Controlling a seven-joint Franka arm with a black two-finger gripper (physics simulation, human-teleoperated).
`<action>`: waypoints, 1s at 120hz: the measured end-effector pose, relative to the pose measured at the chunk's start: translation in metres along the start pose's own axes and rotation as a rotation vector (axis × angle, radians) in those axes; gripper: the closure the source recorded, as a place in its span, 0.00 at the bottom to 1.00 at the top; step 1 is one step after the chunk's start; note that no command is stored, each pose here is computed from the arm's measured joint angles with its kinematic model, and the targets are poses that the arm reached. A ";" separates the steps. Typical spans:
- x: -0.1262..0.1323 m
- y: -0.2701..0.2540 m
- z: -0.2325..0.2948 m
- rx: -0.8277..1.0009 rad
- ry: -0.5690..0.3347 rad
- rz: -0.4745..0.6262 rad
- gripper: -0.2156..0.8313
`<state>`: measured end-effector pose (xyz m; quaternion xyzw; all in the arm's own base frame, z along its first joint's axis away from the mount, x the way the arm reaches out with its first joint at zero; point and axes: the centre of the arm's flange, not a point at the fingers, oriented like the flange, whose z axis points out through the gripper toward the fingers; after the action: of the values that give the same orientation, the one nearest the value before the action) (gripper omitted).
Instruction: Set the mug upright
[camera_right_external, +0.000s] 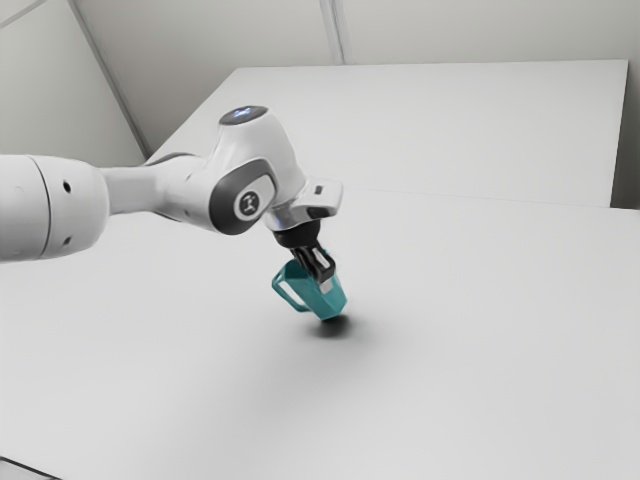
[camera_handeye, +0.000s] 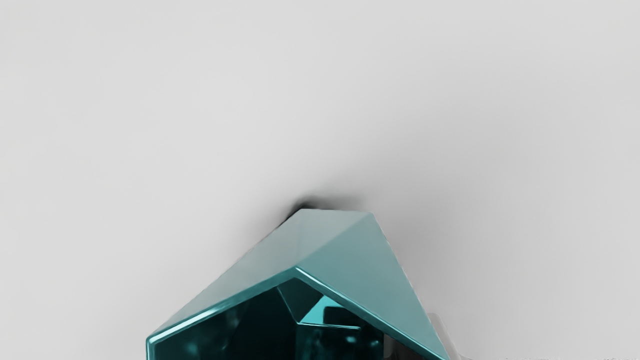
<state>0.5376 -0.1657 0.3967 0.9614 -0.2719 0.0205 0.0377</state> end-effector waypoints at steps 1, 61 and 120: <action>-0.001 -0.001 0.000 0.005 -0.003 -0.005 0.96; -0.018 -0.039 0.020 0.150 -0.058 -0.219 0.96; -0.027 -0.044 0.044 0.164 -0.055 -0.330 0.93</action>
<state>0.5387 -0.1182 0.3489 0.9930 -0.1089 0.0098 -0.0456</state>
